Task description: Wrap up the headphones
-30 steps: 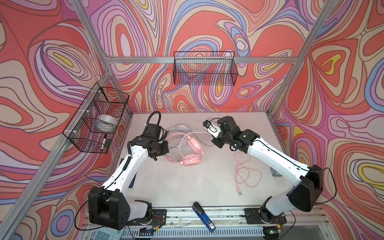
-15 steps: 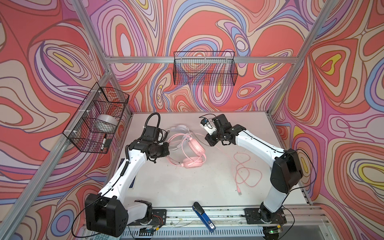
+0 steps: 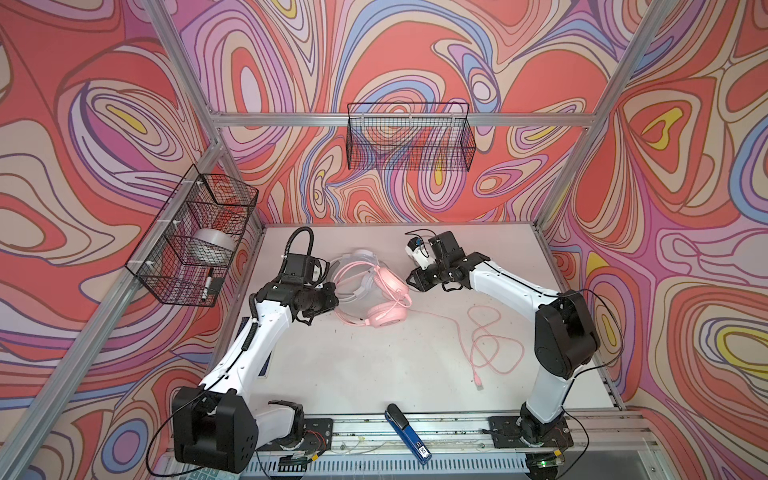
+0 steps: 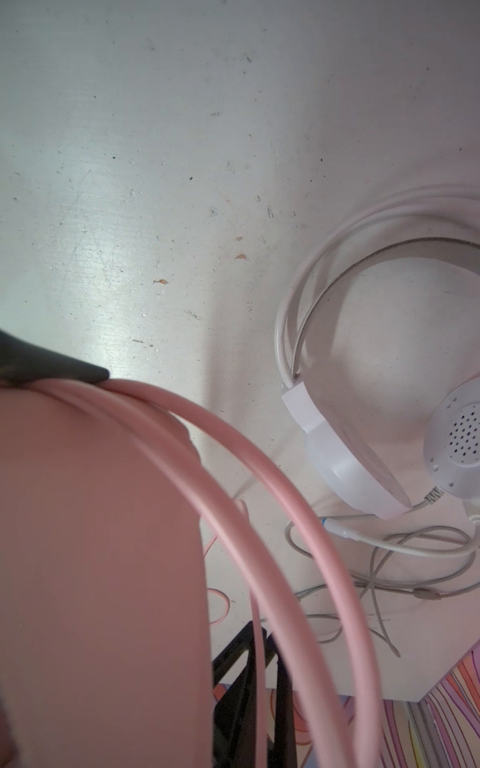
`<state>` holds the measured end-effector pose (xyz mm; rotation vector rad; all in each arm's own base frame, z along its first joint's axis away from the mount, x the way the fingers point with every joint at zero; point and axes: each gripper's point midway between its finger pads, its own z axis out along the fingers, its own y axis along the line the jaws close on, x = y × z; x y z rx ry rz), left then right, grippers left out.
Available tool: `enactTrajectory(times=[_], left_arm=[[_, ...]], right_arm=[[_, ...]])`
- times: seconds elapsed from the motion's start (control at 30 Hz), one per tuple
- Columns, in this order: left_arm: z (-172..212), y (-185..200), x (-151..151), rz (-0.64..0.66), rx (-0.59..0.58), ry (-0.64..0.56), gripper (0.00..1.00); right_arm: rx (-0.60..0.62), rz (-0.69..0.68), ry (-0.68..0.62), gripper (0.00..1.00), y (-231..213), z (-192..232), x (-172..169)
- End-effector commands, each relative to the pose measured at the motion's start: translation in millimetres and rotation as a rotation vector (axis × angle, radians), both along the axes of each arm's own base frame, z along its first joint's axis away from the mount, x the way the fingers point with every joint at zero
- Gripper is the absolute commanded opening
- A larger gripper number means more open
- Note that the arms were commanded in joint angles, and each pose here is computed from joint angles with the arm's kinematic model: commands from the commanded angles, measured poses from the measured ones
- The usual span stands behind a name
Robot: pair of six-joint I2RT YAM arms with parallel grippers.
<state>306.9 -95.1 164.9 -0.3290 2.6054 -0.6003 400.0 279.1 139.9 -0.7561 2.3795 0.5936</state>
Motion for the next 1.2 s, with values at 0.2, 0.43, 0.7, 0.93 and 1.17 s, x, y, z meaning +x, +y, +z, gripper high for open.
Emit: enactTrajectory(times=[0.2,0.43,0.7,0.93,1.17], left_arm=[[23.0,-3.6,12.3,0.049,-0.110,-0.060,0.00],[46.5,-8.7,14.6,0.032,-0.150,-0.094,0.00],[85.1,-13.3,17.0,0.019,-0.189,-0.168,0.00],[103.1,-13.7,19.5,0.024,-0.203,-0.204,0.00],[108.4,-13.0,22.7,0.030,-0.201,-0.214,0.00]], right_arm=[[-0.006,-0.098,0.106,0.50,-38.1,-35.4,-16.3],[-0.061,-0.188,0.164,0.57,-71.1,-56.0,-35.4],[-0.128,-0.229,0.246,0.60,-86.3,-83.5,-54.6],[-0.095,-0.222,0.302,0.60,-82.9,-92.5,-68.4],[-0.076,-0.221,0.363,0.60,-81.5,-103.6,-81.5]])
